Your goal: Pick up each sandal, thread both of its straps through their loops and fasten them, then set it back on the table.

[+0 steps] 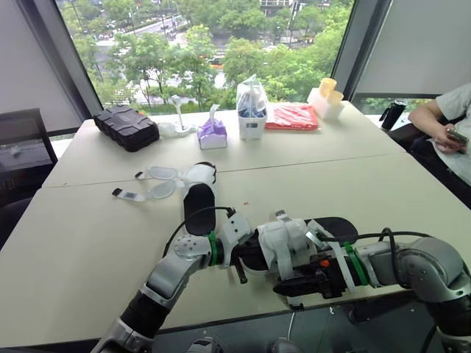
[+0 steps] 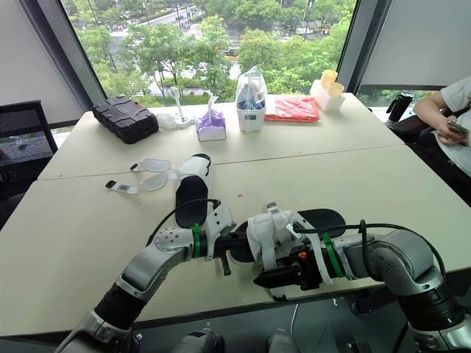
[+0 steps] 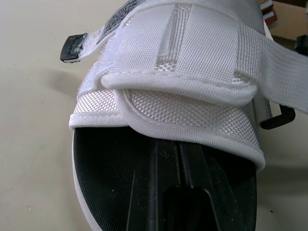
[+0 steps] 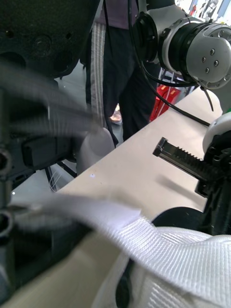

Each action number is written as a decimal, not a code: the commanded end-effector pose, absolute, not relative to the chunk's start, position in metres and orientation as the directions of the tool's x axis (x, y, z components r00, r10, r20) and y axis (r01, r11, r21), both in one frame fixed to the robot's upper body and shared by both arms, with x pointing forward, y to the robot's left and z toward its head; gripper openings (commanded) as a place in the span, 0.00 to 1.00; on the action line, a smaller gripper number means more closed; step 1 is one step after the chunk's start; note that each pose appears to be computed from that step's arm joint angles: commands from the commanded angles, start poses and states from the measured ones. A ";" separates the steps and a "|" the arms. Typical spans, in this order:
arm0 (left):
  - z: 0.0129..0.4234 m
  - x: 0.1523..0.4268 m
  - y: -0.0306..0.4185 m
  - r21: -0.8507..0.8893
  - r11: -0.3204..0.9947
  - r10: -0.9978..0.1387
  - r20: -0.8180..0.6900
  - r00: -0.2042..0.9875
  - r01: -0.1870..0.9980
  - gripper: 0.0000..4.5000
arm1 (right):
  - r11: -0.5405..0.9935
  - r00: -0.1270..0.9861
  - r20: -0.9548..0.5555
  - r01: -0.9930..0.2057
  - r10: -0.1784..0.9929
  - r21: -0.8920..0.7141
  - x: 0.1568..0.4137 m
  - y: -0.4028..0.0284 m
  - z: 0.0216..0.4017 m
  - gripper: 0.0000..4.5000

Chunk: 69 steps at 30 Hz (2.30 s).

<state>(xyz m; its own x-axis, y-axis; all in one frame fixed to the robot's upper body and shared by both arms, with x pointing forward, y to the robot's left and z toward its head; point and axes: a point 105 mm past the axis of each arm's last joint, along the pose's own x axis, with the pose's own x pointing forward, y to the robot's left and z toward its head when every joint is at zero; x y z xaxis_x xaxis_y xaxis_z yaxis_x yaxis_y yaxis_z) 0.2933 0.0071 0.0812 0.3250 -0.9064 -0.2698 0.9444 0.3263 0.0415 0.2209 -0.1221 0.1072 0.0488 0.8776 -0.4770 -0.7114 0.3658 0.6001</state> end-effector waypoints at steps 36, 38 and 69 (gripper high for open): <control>0.061 0.292 0.014 0.004 0.352 -0.879 -0.341 0.333 0.936 0.00 | 0.349 0.107 -0.443 -0.784 0.890 0.513 0.291 -0.120 0.148 0.01; 0.061 0.292 0.014 0.003 0.353 -0.879 -0.340 0.333 0.936 0.00 | 0.345 0.100 -0.449 -0.790 0.888 0.507 0.291 -0.121 0.145 0.01; 0.062 0.290 0.015 -0.002 0.358 -0.877 -0.343 0.336 0.934 0.00 | 0.202 -0.017 -0.519 -0.910 0.855 0.363 0.290 -0.108 0.128 0.01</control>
<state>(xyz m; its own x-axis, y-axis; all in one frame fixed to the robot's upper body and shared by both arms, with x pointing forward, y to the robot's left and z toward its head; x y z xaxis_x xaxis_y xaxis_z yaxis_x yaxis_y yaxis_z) 0.2935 0.0088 0.0814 0.3350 -0.9005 -0.2771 0.9405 0.3374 0.0405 0.2949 -0.1148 0.1348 0.0276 0.8604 -0.5088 -0.9097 0.2326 0.3441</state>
